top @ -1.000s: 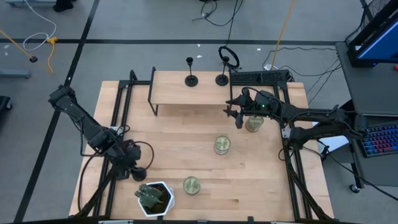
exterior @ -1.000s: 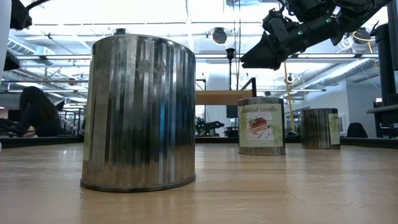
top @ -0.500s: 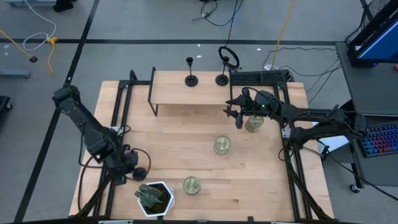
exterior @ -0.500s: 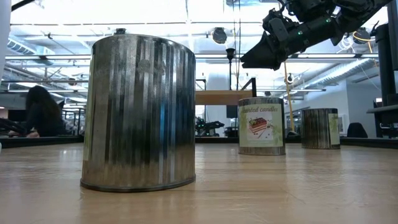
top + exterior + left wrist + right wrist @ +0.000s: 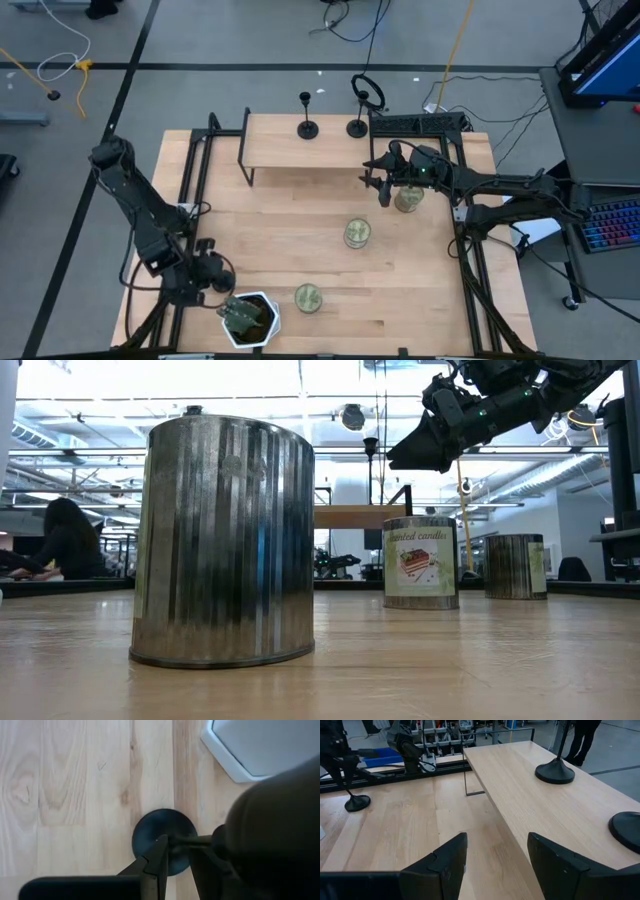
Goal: Pick & Place candle stick holders
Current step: Put the candle holder on the shelf
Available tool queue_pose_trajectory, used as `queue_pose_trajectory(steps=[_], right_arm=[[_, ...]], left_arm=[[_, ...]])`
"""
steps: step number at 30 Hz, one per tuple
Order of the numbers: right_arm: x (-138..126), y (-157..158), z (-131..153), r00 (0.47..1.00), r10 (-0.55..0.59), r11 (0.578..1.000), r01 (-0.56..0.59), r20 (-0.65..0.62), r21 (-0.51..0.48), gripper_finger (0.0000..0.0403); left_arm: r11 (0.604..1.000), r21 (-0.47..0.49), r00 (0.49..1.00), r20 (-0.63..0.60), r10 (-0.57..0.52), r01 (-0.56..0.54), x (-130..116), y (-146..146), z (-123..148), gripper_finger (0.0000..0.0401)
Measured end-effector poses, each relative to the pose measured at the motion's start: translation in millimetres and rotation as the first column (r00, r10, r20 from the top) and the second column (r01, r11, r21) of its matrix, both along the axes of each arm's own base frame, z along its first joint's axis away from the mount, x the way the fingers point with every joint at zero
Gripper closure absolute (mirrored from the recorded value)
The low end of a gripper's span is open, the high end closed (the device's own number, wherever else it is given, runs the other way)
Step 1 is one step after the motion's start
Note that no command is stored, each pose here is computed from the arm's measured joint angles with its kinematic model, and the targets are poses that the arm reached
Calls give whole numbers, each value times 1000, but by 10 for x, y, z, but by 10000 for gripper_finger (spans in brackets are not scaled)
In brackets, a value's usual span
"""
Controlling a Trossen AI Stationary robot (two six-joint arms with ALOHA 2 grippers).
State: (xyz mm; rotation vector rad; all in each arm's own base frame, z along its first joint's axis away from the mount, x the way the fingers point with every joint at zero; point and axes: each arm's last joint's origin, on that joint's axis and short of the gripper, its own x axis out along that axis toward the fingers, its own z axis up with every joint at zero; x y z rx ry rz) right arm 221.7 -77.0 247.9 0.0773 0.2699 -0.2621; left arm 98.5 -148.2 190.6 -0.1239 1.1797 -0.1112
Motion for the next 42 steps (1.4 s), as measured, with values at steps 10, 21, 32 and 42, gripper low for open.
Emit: queue_pose_trajectory(steps=[10, 21, 32, 42], right_arm=[[-1, 0, 1, 1000, 0, 1000, 0, 0, 0, 202], [2, -1, 8, 1000, -1, 1000, 1, 8, -3, 202], [14, -6, 64, 998, -2, 1000, 3, 64, -23, 202], [14, -6, 64, 998, -2, 1000, 3, 63, -23, 202]], left_arm=[[996, 70, 995, 82, -54, 49, 15, -10, -7, 326], [999, 41, 984, 175, 15, -23, 108, -17, 31, 379], [977, 157, 970, 220, 106, -142, 540, 289, 589, 381], [909, 383, 927, 376, 8, -163, 914, 896, 1564, 382]])
